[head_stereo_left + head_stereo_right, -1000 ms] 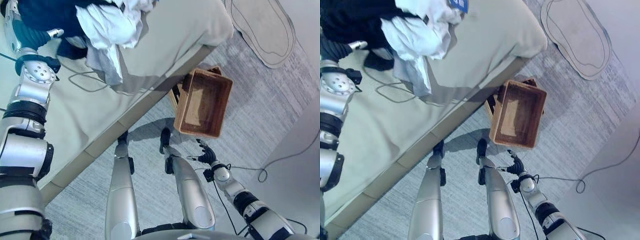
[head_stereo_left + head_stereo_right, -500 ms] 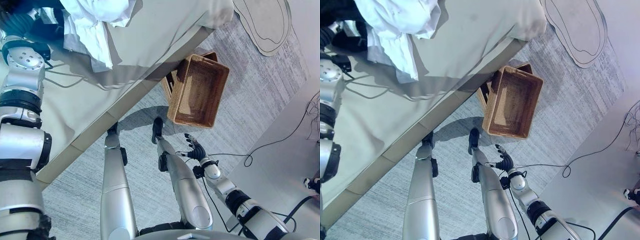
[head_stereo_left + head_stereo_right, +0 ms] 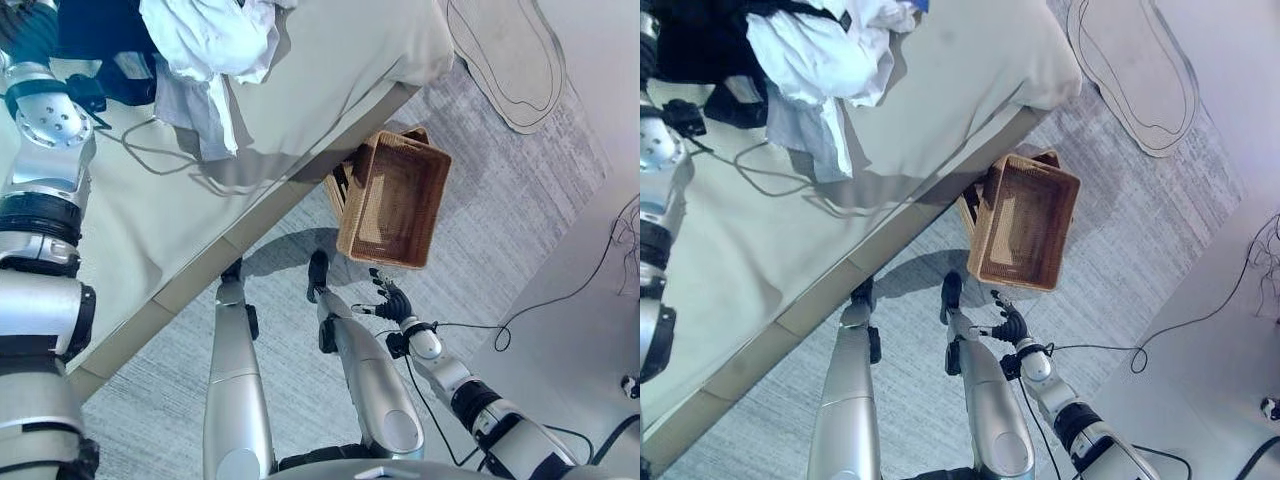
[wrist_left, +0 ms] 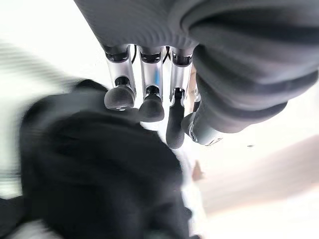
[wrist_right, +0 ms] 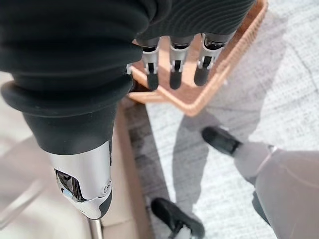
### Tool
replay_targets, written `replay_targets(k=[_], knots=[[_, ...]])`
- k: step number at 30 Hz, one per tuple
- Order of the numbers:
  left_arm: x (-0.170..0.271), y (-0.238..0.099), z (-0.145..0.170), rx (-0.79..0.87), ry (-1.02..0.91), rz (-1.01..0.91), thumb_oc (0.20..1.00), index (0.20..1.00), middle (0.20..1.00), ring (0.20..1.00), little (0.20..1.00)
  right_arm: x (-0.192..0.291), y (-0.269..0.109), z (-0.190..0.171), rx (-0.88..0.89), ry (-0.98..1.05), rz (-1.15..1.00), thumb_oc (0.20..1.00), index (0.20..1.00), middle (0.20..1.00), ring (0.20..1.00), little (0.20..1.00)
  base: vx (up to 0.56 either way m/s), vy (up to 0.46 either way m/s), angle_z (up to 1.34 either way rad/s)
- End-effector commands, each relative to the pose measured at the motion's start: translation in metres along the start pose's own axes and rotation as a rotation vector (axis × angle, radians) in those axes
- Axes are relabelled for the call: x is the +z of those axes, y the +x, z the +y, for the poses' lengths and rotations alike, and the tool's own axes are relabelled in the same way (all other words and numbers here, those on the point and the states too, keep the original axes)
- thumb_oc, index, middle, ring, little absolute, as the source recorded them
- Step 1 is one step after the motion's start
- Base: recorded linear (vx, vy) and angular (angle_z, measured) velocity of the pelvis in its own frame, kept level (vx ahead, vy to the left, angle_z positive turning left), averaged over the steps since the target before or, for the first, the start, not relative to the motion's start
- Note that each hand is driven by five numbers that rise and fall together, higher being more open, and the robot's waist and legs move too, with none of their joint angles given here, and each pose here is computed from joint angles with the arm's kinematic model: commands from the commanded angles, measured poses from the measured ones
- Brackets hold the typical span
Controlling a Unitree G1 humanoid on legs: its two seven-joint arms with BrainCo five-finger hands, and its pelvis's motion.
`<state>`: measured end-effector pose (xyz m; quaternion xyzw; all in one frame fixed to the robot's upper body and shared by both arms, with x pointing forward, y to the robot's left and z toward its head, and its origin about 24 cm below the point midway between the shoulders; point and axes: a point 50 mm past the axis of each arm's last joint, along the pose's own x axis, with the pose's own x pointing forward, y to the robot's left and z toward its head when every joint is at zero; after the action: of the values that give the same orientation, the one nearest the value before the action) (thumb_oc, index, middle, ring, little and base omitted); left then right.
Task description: Pick up clothes into the bucket
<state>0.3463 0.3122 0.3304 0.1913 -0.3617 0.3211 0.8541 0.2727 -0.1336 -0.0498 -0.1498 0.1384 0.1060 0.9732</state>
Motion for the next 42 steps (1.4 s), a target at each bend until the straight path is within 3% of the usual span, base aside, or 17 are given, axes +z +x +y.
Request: replay_targets(k=[1, 14, 22, 24, 25, 31, 42], knots=[[0.019, 0.007, 0.022, 0.06, -0.064, -0.123, 0.2, 0.2, 0.2, 0.2, 0.2, -0.014, -0.012, -0.014, -0.024, -0.032, 0.019, 1.0, 1.0, 1.0, 1.0, 1.0, 0.0, 0.0, 0.0], [0.021, -0.029, 0.005, -0.109, -0.357, -0.16, 0.2, 0.2, 0.2, 0.2, 0.2, -0.057, -0.038, -0.034, -0.04, -0.099, 0.207, 1.0, 1.0, 1.0, 1.0, 1.0, 0.04, -0.02, 0.07], [0.005, -0.045, 0.008, -0.192, -0.297, -0.116, 0.2, 0.2, 0.2, 0.2, 0.2, -0.073, -0.053, -0.037, -0.015, -0.135, 0.267, 1.0, 1.0, 1.0, 1.0, 1.0, 0.06, -0.026, 0.1], [-0.001, -0.047, 0.01, -0.216, -0.206, -0.104, 0.558, 0.558, 0.558, 0.558, 0.558, -0.075, -0.056, -0.04, -0.022, -0.142, 0.277, 1.0, 1.0, 1.0, 1.0, 1.0, 0.03, -0.023, 0.06], [-0.004, -0.047, 0.01, -0.23, -0.153, -0.096, 1.0, 1.0, 1.0, 1.0, 1.0, -0.075, -0.057, -0.042, -0.027, -0.145, 0.276, 1.0, 1.0, 1.0, 1.0, 1.0, 0.0, 0.0, 0.0], [-0.033, -0.043, 0.008, -0.282, 0.16, 0.003, 1.0, 1.0, 1.0, 1.0, 1.0, -0.073, -0.054, -0.046, -0.049, -0.148, 0.267, 1.0, 1.0, 1.0, 1.0, 1.0, -0.04, -0.013, -0.01], [-0.065, -0.04, 0.013, -0.262, 0.346, 0.154, 1.0, 1.0, 1.0, 1.0, 1.0, -0.074, -0.055, -0.05, -0.083, -0.124, 0.27, 1.0, 1.0, 1.0, 1.0, 1.0, -0.01, 0.025, -0.08]])
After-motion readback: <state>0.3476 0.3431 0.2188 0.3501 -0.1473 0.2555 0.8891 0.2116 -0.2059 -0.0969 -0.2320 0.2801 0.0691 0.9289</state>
